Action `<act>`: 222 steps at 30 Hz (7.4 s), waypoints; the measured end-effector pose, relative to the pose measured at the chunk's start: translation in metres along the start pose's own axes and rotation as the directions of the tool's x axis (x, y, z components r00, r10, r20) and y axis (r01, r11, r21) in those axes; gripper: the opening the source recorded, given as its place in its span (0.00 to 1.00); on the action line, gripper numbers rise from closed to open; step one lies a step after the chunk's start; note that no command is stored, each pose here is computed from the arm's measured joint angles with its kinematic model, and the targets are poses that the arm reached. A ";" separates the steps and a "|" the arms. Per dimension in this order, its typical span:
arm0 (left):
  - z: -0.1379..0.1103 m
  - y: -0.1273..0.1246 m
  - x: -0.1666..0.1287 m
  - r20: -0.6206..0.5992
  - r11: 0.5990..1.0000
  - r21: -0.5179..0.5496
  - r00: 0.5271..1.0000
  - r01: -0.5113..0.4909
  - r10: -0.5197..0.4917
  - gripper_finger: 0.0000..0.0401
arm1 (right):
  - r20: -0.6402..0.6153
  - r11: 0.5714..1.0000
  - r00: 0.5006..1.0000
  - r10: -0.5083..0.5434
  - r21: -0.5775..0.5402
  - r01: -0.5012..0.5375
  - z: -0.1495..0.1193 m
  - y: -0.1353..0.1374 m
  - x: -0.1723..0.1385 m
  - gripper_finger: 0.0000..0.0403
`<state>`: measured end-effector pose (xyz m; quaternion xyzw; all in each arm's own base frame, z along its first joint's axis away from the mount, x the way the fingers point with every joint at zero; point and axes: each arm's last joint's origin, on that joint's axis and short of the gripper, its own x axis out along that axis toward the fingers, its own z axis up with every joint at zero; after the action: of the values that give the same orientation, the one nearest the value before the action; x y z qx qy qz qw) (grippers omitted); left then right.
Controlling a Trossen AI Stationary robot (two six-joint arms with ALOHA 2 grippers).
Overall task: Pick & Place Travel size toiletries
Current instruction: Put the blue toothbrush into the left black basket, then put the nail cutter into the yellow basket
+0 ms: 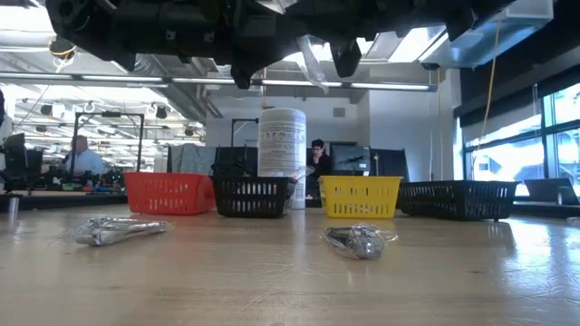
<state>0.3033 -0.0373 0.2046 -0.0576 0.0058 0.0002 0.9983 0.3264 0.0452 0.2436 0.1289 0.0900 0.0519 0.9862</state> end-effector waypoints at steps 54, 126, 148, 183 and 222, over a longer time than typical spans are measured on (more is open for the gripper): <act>0.019 0.084 -0.012 -0.586 0.784 -0.238 0.728 -0.573 0.355 0.07 | -0.442 0.965 0.871 -0.212 0.048 0.259 -0.047 -0.006 -0.013 0.39; 0.012 -0.055 -0.031 -0.747 0.796 -0.287 0.644 -0.533 0.162 0.27 | -0.454 0.980 0.875 -0.167 0.024 0.199 -0.052 0.012 -0.014 0.32; -0.055 -0.082 -0.025 -0.898 0.662 -0.259 0.428 -0.703 0.104 0.41 | -0.441 0.979 0.878 -0.183 -0.001 0.203 -0.052 0.012 -0.013 0.33; -0.082 -0.080 -0.019 -0.937 0.767 -0.145 0.336 -0.625 0.096 0.14 | -0.441 0.981 0.879 -0.183 -0.025 0.191 -0.052 0.012 -0.013 0.32; -0.043 -0.071 0.033 -0.749 0.973 -0.052 0.653 -0.225 0.111 0.12 | -0.360 0.970 0.933 -0.015 -0.231 -0.074 -0.122 0.023 0.044 0.45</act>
<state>0.3356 -0.1128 0.1702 -0.1216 0.4160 0.0695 0.8985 0.3440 0.1025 0.1264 -0.0019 0.2596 0.1000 0.9605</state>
